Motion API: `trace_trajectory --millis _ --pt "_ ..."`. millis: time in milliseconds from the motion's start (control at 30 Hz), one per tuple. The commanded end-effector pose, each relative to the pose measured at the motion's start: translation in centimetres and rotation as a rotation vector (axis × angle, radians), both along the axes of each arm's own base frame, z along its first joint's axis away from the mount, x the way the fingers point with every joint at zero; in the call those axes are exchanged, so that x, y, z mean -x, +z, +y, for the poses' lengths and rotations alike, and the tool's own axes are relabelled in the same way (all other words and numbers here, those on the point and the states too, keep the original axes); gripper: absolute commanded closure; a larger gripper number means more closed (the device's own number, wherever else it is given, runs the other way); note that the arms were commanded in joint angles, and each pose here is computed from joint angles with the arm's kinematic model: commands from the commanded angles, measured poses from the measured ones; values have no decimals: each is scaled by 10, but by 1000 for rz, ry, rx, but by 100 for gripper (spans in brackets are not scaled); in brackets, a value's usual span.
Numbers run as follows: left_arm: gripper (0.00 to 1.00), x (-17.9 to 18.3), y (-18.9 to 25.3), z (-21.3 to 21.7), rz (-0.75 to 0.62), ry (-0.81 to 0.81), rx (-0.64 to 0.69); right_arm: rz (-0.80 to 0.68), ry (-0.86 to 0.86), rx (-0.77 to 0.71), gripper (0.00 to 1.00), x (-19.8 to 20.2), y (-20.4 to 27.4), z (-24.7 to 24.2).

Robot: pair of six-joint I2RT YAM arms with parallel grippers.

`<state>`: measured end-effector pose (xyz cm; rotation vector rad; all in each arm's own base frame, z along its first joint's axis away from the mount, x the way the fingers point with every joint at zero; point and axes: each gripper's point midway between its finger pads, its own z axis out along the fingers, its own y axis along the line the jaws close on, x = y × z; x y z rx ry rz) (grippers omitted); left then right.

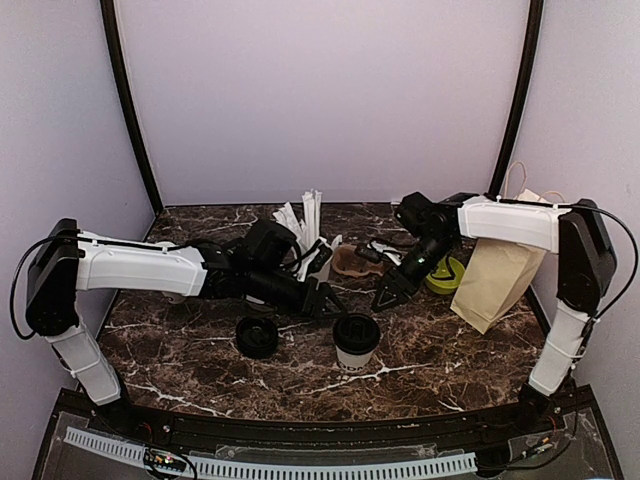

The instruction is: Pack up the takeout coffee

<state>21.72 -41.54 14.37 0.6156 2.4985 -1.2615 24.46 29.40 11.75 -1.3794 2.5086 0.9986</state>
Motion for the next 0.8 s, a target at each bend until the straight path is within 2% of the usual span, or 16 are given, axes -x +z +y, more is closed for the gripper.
trace_trajectory --millis 0,300,567,767 --pt "47 2 5 10 -17 23 -27 -33 -22 -3 49 -11 4 1" --pt "58 2 -8 18 -42 29 -71 -25 66 -44 47 32 7 -19" --pt "55 1 -8 19 -75 27 -60 83 186 -128 34 83 6 -6" --pt "54 -7 1 9 -89 47 -21 103 204 -106 30 88 3 12"
